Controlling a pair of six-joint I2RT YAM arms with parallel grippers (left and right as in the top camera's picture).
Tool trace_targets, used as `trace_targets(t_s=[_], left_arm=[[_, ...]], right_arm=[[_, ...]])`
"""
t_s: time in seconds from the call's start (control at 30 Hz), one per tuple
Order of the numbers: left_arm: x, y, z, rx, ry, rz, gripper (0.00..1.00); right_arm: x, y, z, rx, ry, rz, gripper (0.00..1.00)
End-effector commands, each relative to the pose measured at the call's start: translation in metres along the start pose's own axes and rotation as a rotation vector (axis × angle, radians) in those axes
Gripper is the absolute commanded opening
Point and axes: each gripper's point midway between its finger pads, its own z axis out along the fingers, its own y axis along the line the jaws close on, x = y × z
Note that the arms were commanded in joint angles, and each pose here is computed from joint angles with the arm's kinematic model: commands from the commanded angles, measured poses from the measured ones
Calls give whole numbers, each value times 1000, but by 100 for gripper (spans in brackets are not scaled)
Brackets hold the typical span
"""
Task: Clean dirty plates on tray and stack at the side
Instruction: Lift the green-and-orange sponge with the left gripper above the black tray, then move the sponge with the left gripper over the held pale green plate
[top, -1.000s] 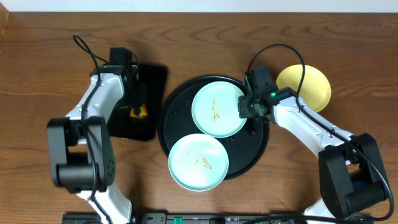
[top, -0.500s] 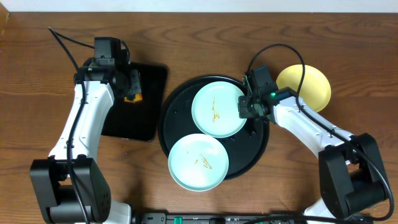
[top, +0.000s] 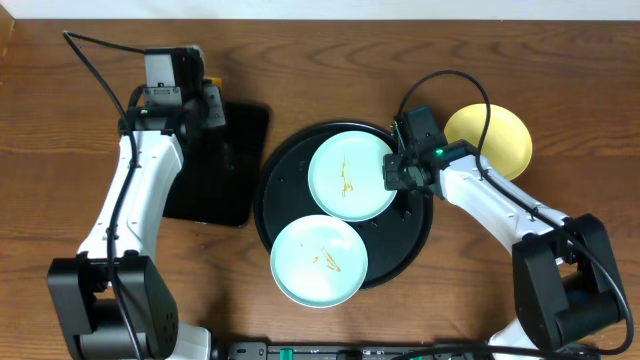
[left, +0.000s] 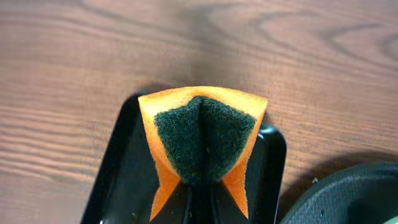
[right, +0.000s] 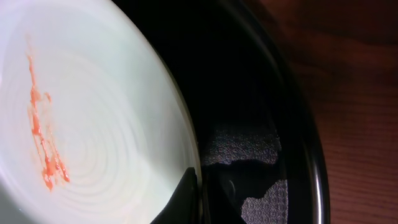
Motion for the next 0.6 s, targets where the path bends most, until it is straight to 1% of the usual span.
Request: trace_targets(t_s=[0.0, 0.57], left_arm=[[-22, 3, -18, -16, -76, 30, 7], [-24, 5, -19, -31, -87, 40, 7]], right_arm=[[-2, 6, 0, -3, -1, -10, 1], [-2, 6, 0, -3, -2, -10, 1]])
